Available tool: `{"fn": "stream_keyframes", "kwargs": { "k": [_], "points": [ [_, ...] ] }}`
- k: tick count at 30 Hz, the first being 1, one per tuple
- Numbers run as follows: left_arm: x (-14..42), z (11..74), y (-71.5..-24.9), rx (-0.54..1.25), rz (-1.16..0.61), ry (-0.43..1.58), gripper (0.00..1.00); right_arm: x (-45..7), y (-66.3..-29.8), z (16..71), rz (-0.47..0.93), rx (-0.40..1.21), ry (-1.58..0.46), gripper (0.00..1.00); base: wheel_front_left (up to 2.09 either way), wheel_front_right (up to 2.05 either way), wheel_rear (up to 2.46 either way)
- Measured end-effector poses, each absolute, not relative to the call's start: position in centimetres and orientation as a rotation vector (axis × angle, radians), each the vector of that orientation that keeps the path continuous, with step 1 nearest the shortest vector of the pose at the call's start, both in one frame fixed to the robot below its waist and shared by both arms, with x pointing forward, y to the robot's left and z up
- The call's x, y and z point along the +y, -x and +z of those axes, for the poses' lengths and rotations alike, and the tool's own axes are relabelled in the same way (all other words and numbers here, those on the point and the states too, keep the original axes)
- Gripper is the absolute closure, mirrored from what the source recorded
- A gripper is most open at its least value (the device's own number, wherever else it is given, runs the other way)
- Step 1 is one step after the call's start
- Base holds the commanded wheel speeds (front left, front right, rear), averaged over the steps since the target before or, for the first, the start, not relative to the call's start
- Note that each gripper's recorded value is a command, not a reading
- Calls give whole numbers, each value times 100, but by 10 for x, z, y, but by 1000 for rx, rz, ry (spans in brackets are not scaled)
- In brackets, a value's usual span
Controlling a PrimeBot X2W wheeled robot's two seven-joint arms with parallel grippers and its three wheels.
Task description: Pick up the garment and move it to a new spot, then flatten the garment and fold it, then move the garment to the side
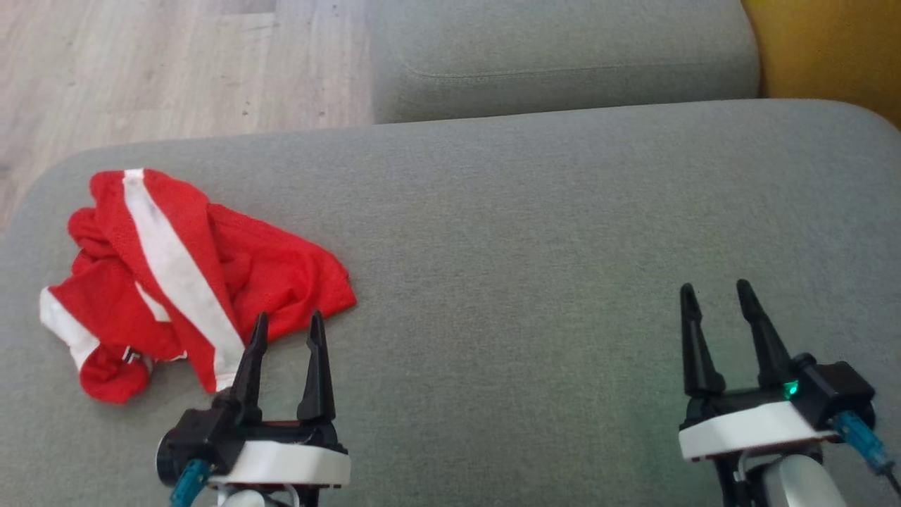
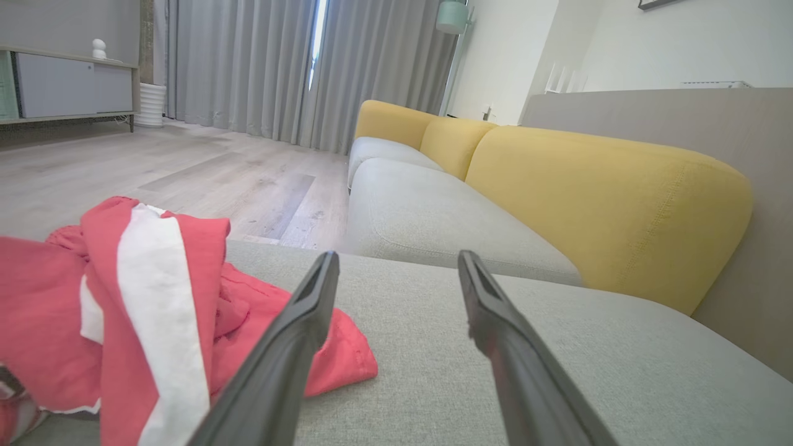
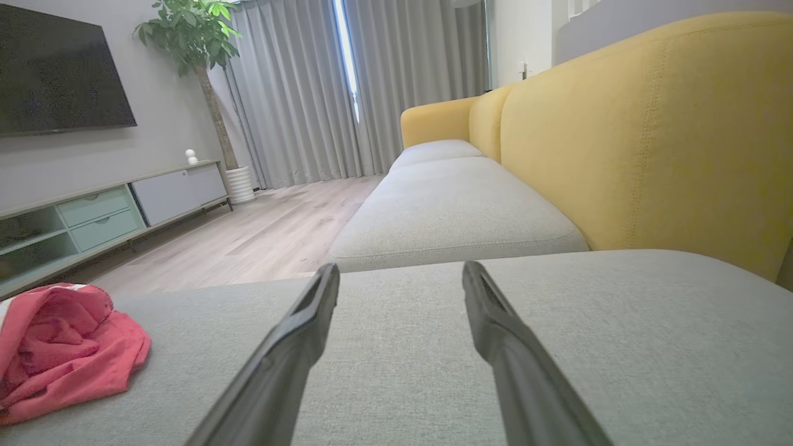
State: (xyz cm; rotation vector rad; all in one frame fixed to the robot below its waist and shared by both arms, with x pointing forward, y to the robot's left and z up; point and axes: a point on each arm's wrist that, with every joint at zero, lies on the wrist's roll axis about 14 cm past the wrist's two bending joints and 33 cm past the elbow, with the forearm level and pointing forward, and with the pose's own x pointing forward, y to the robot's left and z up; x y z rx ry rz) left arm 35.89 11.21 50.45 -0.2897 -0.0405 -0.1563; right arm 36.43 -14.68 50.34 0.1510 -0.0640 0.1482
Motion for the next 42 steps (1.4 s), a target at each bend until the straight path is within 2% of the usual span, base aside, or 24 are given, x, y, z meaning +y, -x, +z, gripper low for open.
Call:
{"fn": "stream_keyframes", "kwargs": {
  "k": [11,29,42],
  "points": [
    [157,509,-344,-73,-9,282,0,-96,-370,509,304,-70,-146,0,0,0,0],
    [242,510,-286,-126,267,233,0,2,-356,509,607,-39,-163,0,0,0,0],
    [265,506,-285,-108,281,159,0,6,-351,503,622,-19,-171,0,0,0,0]
  ]
}}
